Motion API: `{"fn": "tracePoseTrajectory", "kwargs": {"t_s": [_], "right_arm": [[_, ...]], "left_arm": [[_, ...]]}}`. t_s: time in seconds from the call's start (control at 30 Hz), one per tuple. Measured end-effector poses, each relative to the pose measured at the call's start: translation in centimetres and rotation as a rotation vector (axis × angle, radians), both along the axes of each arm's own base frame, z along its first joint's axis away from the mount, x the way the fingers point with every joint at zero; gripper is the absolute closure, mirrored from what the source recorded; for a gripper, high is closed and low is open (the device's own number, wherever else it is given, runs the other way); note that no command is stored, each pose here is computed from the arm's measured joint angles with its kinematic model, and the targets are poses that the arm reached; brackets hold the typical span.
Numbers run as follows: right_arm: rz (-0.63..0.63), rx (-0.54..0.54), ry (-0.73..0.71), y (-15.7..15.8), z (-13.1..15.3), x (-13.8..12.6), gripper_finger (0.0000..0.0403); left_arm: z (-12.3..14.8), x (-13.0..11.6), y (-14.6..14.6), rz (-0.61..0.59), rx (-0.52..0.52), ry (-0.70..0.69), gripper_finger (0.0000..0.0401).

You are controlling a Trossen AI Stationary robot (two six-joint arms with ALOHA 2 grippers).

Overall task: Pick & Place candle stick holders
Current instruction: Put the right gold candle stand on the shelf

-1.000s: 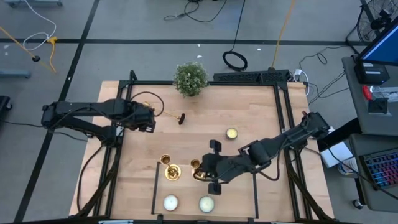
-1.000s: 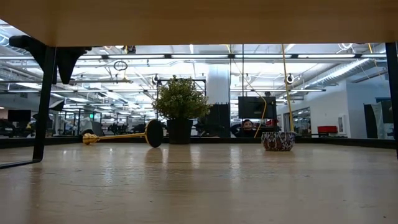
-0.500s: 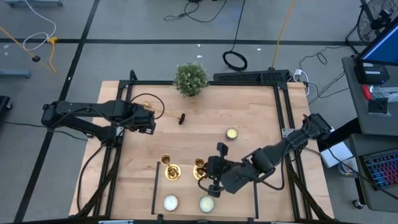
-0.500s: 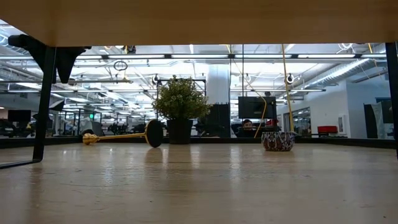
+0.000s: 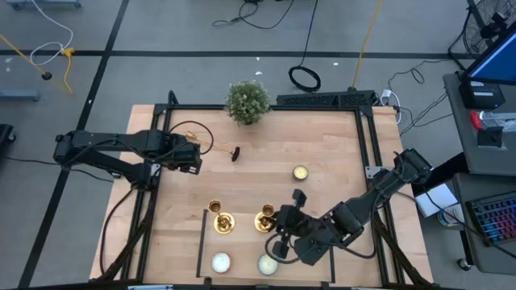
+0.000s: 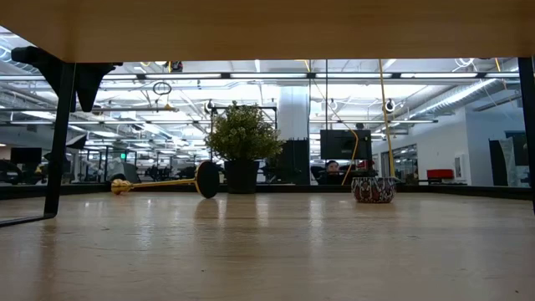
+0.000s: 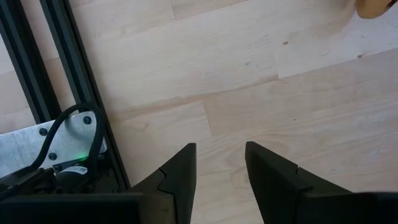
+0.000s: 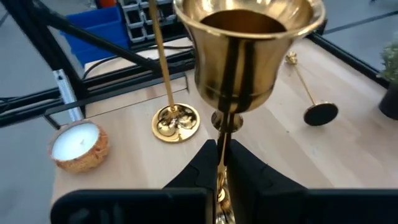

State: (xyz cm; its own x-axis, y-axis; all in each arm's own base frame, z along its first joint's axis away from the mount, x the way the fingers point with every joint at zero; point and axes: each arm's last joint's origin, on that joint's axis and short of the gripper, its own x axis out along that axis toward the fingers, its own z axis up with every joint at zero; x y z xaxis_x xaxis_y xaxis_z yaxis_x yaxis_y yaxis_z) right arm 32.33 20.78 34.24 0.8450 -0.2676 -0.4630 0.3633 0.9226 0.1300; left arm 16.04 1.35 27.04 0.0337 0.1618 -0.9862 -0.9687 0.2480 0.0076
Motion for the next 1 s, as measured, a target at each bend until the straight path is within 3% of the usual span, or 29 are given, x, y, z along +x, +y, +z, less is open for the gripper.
{"fn": "tracePoseTrajectory", "kwargs": {"t_s": [0.43,1.0], "right_arm": [[-0.054,-0.043,-0.042,0.9,-0.1,-0.5,0.0393],[-0.073,-0.027,-0.058,1.1,-2.3,-0.6,0.0394]], "left_arm": [[0.0,0.0,0.0,-0.001,0.000,0.000,0.0256],[0.0,0.0,0.0,0.000,0.000,0.000,0.0256]]}}
